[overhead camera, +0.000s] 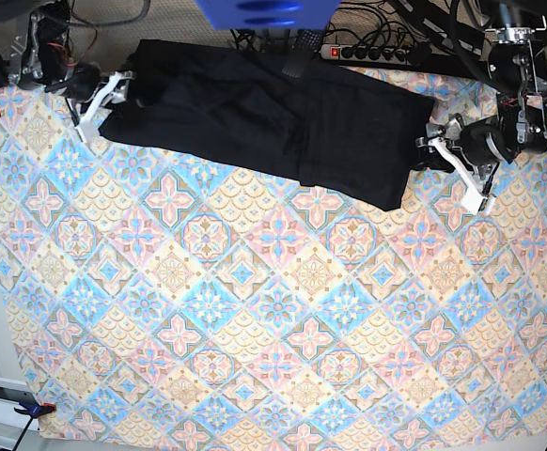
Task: Fold the T-shirt properly
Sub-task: 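Release and regrasp the folded strip ends, flattening the bundle, then grasp the folded black shirt with both grippers and fold it over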
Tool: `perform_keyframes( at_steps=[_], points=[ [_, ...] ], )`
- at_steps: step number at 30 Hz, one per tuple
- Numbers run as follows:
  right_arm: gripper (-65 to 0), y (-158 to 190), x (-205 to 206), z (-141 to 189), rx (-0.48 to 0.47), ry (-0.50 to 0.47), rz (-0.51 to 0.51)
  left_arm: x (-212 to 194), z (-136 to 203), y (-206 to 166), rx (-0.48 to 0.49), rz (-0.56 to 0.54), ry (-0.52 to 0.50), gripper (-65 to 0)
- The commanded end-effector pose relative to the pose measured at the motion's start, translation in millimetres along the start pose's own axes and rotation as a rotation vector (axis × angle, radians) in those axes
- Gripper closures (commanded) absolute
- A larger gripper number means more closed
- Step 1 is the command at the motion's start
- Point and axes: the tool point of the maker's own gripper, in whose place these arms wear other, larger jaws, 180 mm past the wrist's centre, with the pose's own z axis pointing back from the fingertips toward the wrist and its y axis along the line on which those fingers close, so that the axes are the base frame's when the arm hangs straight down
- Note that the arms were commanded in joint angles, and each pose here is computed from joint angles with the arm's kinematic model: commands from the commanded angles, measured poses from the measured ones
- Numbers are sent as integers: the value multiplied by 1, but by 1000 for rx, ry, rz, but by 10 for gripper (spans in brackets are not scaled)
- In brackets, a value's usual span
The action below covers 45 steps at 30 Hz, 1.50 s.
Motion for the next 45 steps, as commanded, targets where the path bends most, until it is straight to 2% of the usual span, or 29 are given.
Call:
perform_keyframes(
  at_steps=[1,10,12,15,20,24,35,41,43,45],
  points=[
    [-433,2,-19,-2,-1,69,-5,13,6,-1,-2,-21,-35,-346],
    [-431,14,-25,-14,31,71,-26,23,6,-1,-4,-26,-54,-346],
    [-411,14,-29,-16,34,81,-35,25,6,-1,-4,-28,-59,-346],
    [-301,12,-33,-16,33,88,-47,27,6,-2,-5,-30,-63,-346],
    [-7,12,9,-23,39,27,2,27,6,-2,-6,-29,-63,-346],
    [-9,1,14,-23,24,17,-19,27,7,-2,-5,-30,-64,-346],
    [-5,-46,109,26,-117,-139,89,29,8,-1,-3,-30,-69,-346],
    [-5,-63,128,34,-232,-72,183,27,7,-2,-6,-28,-66,-345],
    [-5,-65,124,35,-253,-35,202,27,7,-2,-6,-27,-65,-345],
    [-5,-59,132,38,-262,-42,242,26,6,-1,-5,-25,-63,-345]
  ],
)
